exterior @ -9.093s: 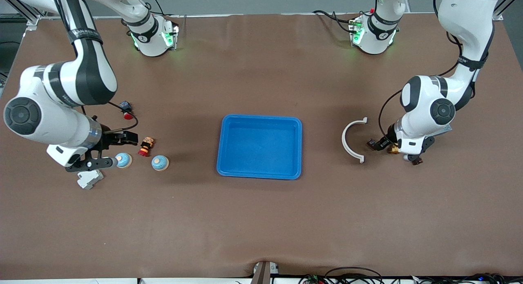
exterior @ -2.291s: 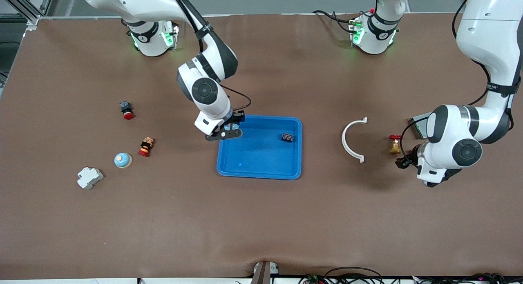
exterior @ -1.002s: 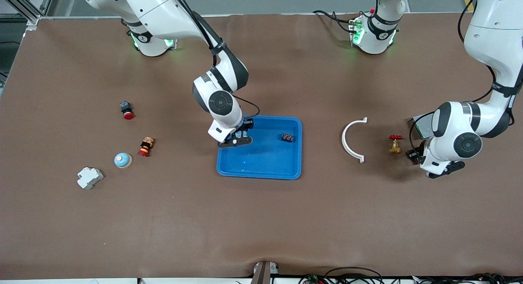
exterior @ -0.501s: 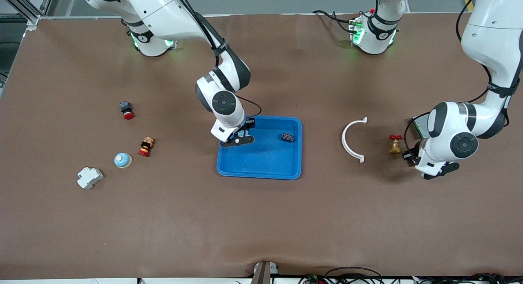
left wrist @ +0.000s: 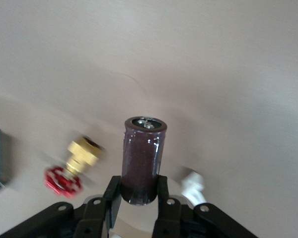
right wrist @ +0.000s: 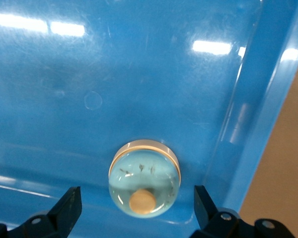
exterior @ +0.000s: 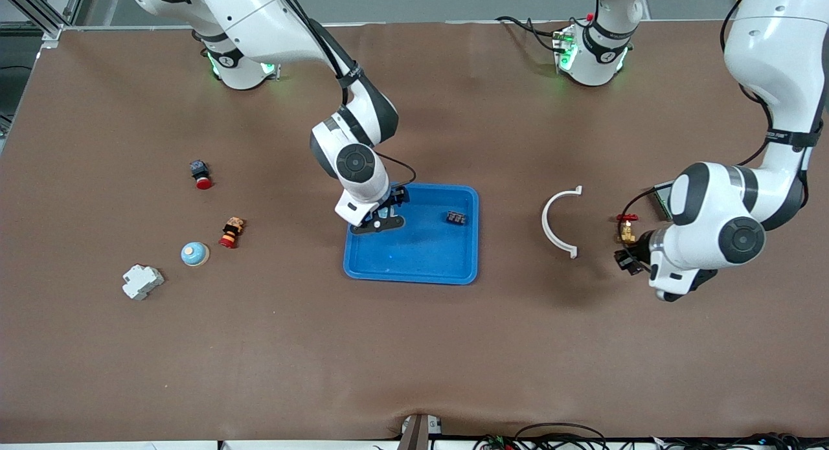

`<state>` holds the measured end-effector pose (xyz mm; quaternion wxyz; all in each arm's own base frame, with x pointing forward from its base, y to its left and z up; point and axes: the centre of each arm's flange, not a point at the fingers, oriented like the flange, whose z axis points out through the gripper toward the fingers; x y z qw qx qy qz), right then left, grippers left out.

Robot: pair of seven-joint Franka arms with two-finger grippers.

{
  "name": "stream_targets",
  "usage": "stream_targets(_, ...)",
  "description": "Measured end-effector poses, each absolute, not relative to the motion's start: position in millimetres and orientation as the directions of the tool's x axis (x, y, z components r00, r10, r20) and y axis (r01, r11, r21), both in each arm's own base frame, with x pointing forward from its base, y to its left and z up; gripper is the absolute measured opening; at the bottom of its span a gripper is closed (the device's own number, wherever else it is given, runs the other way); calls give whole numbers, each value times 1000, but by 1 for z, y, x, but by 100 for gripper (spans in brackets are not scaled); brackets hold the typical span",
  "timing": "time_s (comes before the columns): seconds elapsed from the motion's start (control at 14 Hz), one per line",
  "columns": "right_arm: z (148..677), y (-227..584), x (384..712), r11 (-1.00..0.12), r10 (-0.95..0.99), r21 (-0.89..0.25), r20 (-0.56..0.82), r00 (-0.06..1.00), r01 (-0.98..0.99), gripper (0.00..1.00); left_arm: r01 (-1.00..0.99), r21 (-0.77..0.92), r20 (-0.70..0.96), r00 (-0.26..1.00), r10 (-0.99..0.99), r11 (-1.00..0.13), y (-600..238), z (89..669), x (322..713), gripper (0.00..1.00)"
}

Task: Place electrolytic capacitor and blue bell in tray
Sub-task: 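Set the bell in the tray while the left gripper grasps the capacitor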

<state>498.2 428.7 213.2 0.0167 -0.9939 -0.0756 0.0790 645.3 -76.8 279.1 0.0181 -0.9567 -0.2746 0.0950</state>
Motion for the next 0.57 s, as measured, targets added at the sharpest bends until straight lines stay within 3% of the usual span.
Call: stream_targets(0.57, 337, 369, 529, -979, 206, -37, -214, 955, 202, 100, 717, -24, -181, 682, 709, -696, -222, 311, 630, 33)
